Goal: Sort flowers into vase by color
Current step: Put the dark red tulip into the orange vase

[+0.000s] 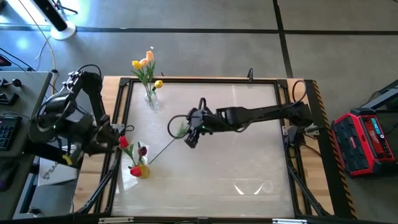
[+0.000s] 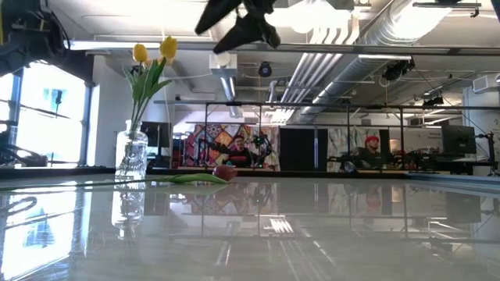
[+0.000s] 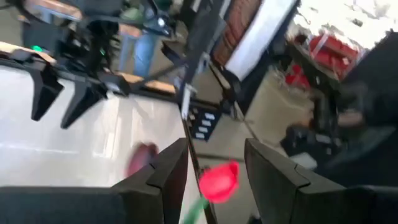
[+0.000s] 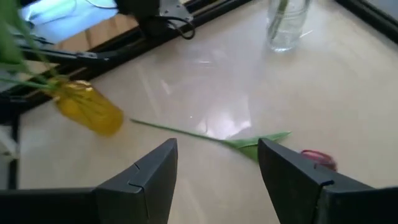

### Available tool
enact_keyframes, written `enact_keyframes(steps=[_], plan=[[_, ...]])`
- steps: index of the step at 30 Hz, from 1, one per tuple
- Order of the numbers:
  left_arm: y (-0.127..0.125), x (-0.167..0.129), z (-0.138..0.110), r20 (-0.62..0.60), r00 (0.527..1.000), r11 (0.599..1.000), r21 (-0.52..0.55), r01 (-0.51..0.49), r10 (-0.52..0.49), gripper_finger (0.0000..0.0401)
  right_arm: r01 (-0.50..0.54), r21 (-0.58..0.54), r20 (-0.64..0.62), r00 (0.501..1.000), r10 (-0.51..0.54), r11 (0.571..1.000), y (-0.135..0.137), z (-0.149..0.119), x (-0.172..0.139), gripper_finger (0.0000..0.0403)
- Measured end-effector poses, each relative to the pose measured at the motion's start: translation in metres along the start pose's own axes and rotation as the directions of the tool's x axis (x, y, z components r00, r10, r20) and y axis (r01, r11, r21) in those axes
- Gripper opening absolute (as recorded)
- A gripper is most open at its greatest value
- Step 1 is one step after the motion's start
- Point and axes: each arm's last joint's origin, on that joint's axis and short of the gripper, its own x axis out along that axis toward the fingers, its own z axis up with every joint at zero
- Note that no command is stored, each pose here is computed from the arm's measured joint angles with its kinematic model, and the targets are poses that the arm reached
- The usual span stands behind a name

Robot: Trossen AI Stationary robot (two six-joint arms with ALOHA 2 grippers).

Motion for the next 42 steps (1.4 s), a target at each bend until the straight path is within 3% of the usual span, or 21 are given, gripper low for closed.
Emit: enact_keyframes(steps=[9,19,30,37,42], plan=[[0.028,-0.007,0.017,0.114,0.984,0.987,-0.102,-0.125,0.137,0.0145,-0.026,-0.107,-0.050,0.999,0.021,0.994,-0.030,0.011,0.012,0.0210],[0.048,-0.014,0.027,0.174,0.957,0.971,-0.094,-0.220,0.234,0.0145,-0.067,-0.191,-0.108,0.993,0.047,0.979,-0.059,0.016,0.033,0.0210],[0.062,-0.018,0.029,0.205,0.919,0.941,-0.106,-0.322,0.337,0.0145,-0.099,-0.269,-0.191,0.980,0.048,0.958,-0.078,-0.005,0.096,0.0210],[0.061,-0.014,0.028,0.208,0.902,0.925,-0.108,-0.363,0.378,0.0145,-0.118,-0.415,-0.204,0.978,0.034,0.902,-0.088,-0.024,0.137,0.0210],[0.060,-0.010,0.027,0.211,0.886,0.910,-0.116,-0.397,0.414,0.0145,-0.156,-0.448,-0.270,0.962,0.033,0.880,-0.093,-0.041,0.157,0.0210]])
